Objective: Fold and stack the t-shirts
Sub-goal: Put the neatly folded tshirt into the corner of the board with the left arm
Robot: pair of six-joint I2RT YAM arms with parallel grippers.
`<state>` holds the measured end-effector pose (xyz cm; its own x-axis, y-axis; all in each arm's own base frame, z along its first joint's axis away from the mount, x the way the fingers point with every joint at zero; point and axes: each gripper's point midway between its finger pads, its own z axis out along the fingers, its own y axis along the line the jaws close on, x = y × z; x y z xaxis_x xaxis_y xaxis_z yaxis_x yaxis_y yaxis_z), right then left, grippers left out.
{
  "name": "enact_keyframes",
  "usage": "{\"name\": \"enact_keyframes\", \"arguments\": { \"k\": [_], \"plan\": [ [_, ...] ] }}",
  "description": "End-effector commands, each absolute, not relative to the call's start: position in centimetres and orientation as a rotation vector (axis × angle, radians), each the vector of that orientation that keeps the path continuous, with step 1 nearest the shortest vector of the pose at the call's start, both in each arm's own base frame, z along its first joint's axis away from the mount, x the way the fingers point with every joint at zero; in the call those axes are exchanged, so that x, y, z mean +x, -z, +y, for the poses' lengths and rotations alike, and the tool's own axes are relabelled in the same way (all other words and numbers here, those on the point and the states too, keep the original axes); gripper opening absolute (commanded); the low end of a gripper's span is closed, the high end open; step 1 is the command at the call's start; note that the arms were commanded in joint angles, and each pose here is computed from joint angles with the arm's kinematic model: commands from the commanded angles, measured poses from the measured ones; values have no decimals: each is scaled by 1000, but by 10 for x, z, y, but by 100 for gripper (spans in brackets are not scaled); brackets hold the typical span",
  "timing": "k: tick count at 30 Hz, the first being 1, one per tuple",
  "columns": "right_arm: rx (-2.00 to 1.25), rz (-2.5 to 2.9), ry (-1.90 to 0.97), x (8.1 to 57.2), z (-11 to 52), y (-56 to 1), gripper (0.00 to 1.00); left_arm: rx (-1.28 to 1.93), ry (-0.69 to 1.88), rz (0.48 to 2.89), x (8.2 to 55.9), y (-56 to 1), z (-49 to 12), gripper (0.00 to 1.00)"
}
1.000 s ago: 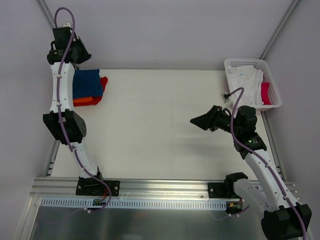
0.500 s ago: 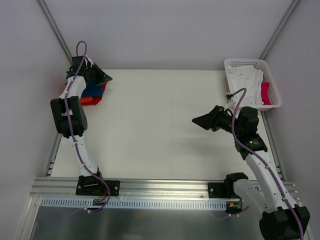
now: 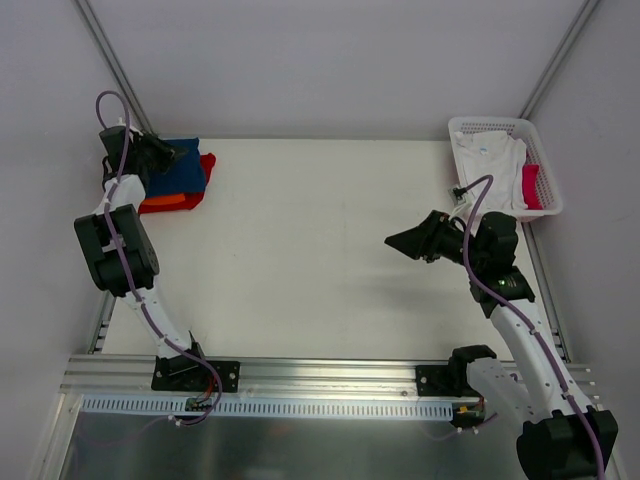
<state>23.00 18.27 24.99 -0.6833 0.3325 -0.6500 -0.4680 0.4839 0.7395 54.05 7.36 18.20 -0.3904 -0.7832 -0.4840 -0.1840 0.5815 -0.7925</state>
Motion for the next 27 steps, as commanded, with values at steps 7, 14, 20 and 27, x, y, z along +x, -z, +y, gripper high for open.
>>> {"name": "enact_keyframes", "arguments": {
  "k": [7,14,20,27],
  "plan": [
    [-152,1886,-1303,225,183,-260,54,-831,813,1842,557,-155,97,0],
    [-151,1897,-1315,222,183,-260,54,-912,748,1871,558,-118,114,0],
    [-143,1914,-1314,219,182,-258,54,-1009,653,1862,552,-102,137,0],
    [-127,1929,-1324,218,183,-255,54,-1138,819,1781,547,-72,154,0]
  ]
}}
